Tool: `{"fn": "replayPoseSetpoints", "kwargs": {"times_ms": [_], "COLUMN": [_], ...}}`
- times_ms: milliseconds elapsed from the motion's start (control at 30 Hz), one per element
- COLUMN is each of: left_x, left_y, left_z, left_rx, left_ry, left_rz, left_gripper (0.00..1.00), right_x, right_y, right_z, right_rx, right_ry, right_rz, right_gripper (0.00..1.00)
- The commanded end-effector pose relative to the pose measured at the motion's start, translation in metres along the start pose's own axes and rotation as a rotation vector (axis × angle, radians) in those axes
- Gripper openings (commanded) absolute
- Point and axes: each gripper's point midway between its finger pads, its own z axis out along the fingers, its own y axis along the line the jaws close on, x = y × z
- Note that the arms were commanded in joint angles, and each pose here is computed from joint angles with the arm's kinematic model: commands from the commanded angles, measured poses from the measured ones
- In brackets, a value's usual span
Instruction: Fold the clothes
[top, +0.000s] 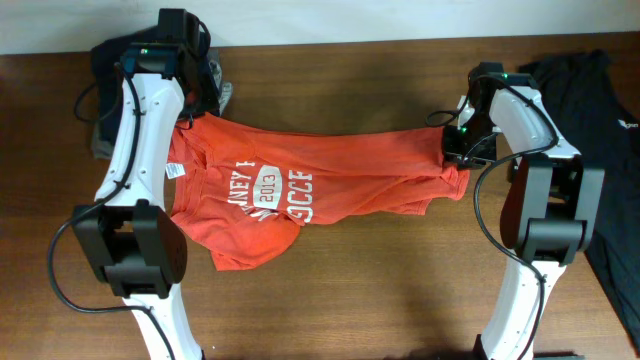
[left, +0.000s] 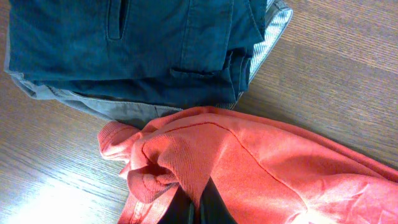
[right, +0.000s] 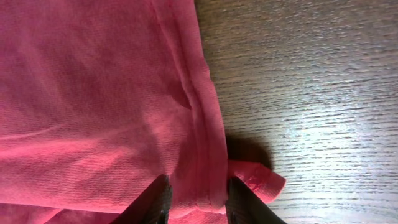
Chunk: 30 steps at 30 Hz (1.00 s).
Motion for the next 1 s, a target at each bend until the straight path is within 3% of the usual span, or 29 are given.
{"fn": "replayPoseSetpoints", "kwargs": {"times_ms": [0,233,400,533,733,967], "left_x": [0.0,0.0,0.0,-0.004,-0.012,0.003], "left_y": [-0.002,-0.002,-0.002,0.0,0.001,0.0], "left_z": [0.002,0.002,0.001,-0.015,-0.088,-0.192], "left_rx": [-0.001,-0.001,0.0,0.007,0.054,0.14], "left_ry": [0.004,0.003,0.002,-0.017,-0.112,-0.267], "left_rz": [-0.007,-0.007,-0.005,0.009,0.018,0.042], "left_gripper": [0.0,0.0,0.0,0.0,0.0,0.0], "right_x": [0.005,0.01,0.007,0.0,0.003,0.042], "right_y": [-0.001,-0.003,-0.002,0.003,0.016,0.028], "right_z": [0.007,0.014,0.007,-0.026,-0.126,-0.241], "right_rx": [-0.014,-0.012,-0.013,-0.02,-0.038,-0.066], "right_ry": [0.025,0.041,0.025,-0.035,-0.2,-0.429], "right_rz": [0.009,0.014,0.015,0.013,0.002,-0.016], "right_gripper": [0.34,0.04,0.04,0.04,0.04,0.04]}}
